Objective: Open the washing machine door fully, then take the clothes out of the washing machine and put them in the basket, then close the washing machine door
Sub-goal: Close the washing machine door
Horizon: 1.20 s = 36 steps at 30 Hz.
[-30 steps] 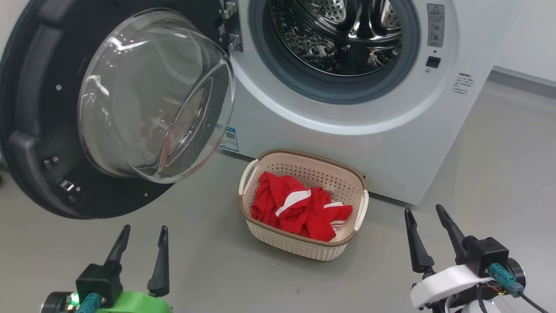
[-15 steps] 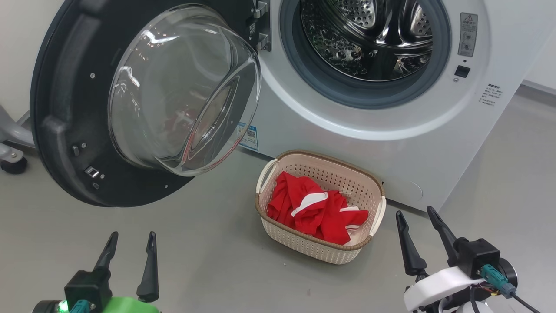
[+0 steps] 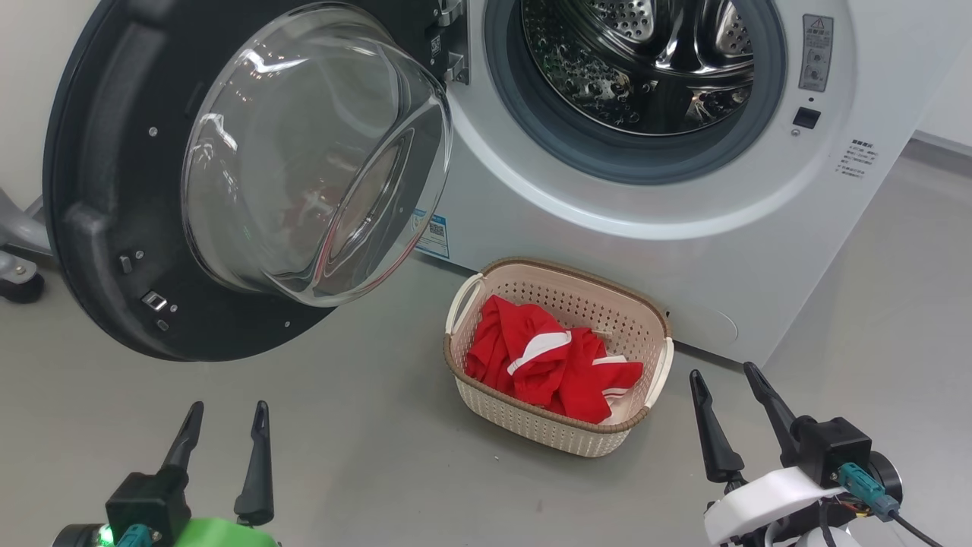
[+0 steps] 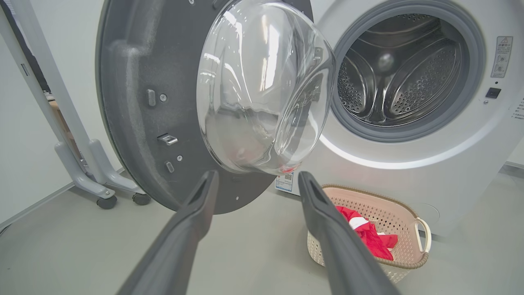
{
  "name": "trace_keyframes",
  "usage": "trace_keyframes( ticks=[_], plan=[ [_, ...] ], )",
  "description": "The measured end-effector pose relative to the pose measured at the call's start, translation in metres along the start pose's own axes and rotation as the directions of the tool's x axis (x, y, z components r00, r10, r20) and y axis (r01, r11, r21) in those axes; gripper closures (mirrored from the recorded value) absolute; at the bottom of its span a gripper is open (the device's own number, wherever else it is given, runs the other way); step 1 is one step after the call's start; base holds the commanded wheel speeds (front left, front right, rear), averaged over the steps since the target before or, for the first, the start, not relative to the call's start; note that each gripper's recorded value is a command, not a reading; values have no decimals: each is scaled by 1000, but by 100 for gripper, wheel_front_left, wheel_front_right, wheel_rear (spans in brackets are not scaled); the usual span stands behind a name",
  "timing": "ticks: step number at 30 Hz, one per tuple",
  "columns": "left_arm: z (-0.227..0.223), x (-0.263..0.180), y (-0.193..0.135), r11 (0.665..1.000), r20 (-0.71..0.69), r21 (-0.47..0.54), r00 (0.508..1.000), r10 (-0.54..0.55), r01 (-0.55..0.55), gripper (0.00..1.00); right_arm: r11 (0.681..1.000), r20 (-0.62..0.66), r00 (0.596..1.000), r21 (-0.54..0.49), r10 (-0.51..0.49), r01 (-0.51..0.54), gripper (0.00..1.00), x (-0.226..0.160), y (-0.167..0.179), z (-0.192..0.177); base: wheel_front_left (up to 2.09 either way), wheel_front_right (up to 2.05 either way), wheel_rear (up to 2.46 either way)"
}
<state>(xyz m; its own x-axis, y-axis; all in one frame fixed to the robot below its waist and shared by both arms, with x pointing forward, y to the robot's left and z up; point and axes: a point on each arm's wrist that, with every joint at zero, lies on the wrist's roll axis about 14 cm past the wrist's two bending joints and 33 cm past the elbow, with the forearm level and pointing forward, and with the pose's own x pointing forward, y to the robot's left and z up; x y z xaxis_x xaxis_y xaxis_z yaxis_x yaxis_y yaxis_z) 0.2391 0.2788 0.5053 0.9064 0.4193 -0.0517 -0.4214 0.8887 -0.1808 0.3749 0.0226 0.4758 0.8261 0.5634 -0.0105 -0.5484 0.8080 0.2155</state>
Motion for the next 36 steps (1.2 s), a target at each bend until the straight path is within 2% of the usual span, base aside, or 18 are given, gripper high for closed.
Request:
trace_keyframes(
  ticks=[1,2,3,11,15,19,22,26,32,36],
  plan=[
    [0,0,0,1000,-1,0,1000,-1,1,35,1000,0,1000,0,-1,1,0,0,0,0,0,0,0],
    [0,0,0,1000,-1,0,1000,-1,1,80,1000,-1,1000,1,-2,2,0,0,-1,0,0,0,0],
    [0,1,-1,1000,-1,0,1000,-1,1,100,1000,-1,1000,1,-2,2,0,0,-1,-1,0,0,0],
    [4,1,0,1000,18,-15,1000,4,-3,100,1000,-2,1000,3,-4,4,0,1,-2,-1,0,0,0],
    [12,2,0,989,47,-146,999,21,-14,100,1000,-2,1000,4,-2,2,0,2,-1,-1,0,0,0],
    [32,5,-1,944,111,-329,994,17,20,100,1000,-4,1000,4,1,-1,0,2,0,-2,0,0,0],
    [52,9,-3,889,178,-451,984,-1,83,100,1000,-6,1000,2,5,-5,0,3,0,-2,0,0,0],
    [87,14,14,786,289,-602,956,49,142,100,1000,-7,1000,1,9,-9,0,4,1,-3,0,0,0],
    [128,16,52,646,408,-731,900,155,220,100,1000,-11,1000,4,11,-11,0,5,2,-4,0,0,0],
    [144,19,78,537,436,-803,870,230,260,100,1000,-16,1000,7,12,-12,0,6,1,-7,0,0,0]
  ],
)
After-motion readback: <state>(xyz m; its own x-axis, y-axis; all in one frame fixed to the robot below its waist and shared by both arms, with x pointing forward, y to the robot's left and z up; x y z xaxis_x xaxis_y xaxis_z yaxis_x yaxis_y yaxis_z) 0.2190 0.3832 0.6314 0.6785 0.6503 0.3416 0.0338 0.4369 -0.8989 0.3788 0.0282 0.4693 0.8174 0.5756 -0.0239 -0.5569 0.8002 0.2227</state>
